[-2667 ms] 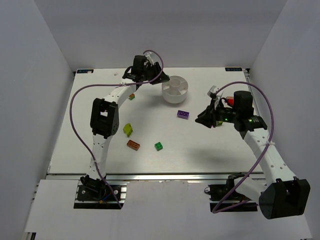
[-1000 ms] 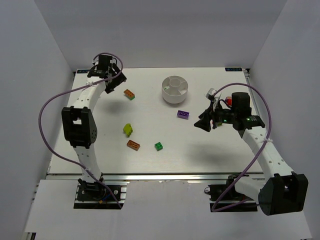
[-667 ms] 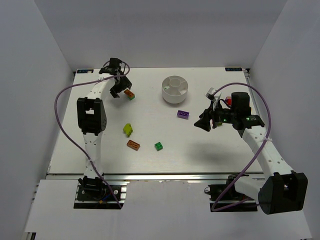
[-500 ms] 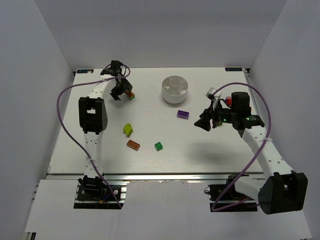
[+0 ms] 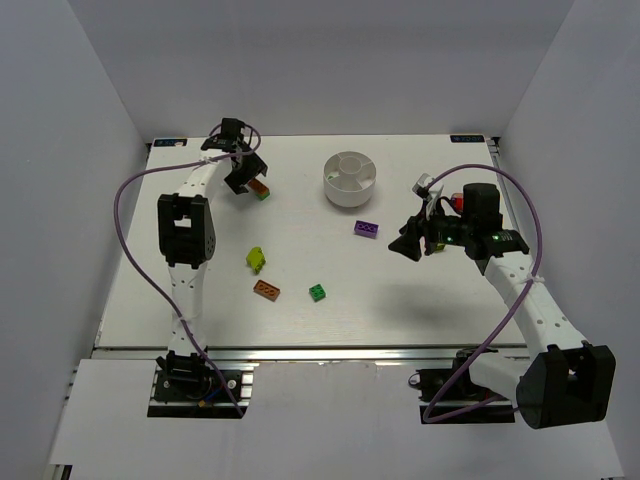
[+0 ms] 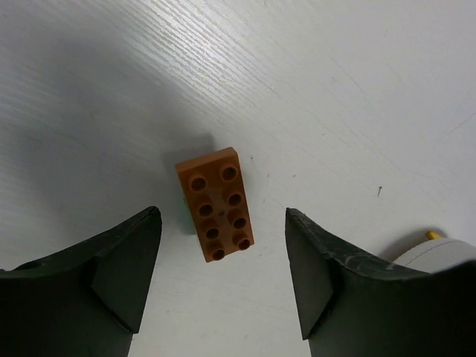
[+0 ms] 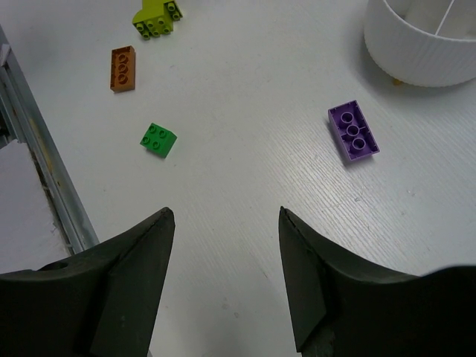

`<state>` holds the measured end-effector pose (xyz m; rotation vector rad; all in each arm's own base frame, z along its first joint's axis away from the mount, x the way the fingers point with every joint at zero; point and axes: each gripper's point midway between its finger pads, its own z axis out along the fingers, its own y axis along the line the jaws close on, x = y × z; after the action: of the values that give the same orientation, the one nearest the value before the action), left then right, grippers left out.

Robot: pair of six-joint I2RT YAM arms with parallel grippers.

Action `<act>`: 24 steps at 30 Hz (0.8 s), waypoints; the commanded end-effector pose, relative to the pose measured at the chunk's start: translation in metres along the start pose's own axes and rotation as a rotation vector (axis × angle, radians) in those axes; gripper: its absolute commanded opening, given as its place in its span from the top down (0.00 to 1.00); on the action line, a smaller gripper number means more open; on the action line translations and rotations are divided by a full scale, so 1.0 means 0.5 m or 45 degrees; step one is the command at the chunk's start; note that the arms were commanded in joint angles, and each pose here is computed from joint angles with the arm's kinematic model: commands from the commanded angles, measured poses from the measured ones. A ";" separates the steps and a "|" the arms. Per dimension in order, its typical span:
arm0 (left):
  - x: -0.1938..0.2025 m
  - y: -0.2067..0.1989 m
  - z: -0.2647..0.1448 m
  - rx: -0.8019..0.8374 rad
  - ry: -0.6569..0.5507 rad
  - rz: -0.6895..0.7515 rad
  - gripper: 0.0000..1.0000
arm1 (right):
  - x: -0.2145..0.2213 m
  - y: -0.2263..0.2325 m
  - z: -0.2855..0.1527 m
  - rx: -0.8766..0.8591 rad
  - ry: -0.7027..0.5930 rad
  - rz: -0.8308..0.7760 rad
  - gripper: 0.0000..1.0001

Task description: Sort the legos into containers by color

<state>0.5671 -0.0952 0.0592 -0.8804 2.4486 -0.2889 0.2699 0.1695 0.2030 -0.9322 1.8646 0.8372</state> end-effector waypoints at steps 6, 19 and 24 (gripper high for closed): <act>0.016 0.004 0.017 -0.024 0.033 -0.008 0.28 | -0.014 0.002 -0.008 0.025 -0.041 -0.049 0.36; 0.016 -0.014 0.012 0.032 0.050 0.034 0.60 | -0.015 0.011 -0.011 0.014 -0.051 -0.055 0.36; 0.047 -0.037 -0.046 0.198 0.111 0.104 0.87 | -0.016 0.024 -0.010 -0.037 -0.060 -0.052 0.38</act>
<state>0.5609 -0.1073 0.0338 -0.8309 2.5190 -0.3572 0.2653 0.1682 0.2044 -0.9329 1.8489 0.8237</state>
